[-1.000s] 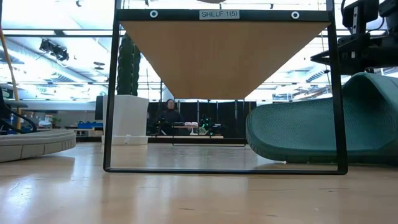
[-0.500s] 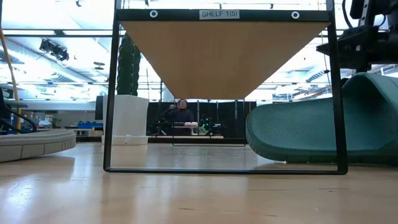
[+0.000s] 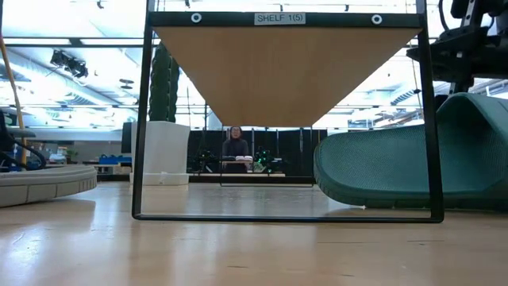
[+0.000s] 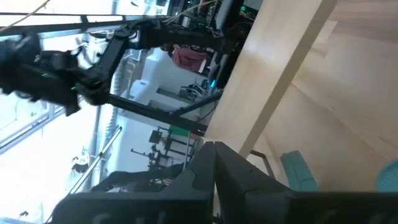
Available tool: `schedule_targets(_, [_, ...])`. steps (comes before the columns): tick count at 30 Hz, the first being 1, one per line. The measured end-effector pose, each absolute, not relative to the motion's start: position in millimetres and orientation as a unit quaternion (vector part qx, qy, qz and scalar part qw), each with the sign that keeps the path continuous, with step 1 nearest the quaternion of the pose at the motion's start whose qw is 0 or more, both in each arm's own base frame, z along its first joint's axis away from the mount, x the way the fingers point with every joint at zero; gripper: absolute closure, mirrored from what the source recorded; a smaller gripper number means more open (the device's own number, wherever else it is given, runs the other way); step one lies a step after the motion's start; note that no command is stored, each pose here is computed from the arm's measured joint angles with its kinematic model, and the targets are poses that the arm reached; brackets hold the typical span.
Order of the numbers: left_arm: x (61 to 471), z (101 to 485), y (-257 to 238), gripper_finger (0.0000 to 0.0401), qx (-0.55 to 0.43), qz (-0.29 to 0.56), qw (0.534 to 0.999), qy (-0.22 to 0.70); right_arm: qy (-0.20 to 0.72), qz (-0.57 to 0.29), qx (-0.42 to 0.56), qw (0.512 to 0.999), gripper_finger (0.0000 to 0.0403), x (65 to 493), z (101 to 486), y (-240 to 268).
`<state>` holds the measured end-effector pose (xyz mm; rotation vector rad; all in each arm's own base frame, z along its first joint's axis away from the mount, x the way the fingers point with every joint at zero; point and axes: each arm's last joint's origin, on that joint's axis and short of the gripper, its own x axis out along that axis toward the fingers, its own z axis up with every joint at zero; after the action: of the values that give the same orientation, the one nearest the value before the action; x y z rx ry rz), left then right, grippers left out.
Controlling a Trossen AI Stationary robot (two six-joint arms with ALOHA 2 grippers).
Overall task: Pick and place slides into the shelf
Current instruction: Put the right gray slipper onto the shelf
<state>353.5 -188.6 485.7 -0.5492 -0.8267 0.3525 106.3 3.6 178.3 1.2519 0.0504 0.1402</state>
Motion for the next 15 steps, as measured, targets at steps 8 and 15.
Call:
schedule_targets(8, [350, 519, -208, 0.0324, -0.263, 0.190, 0.848, -0.418, 0.007, 0.077, 0.584, 0.808, 0.0386, 106, 182, 4])
schedule_targets(15, [396, 492, -176, 0.0324, -0.300, 0.217, 0.826, -0.426, 0.001, 0.089, 0.580, 0.810, 0.0386, 106, 187, 4])
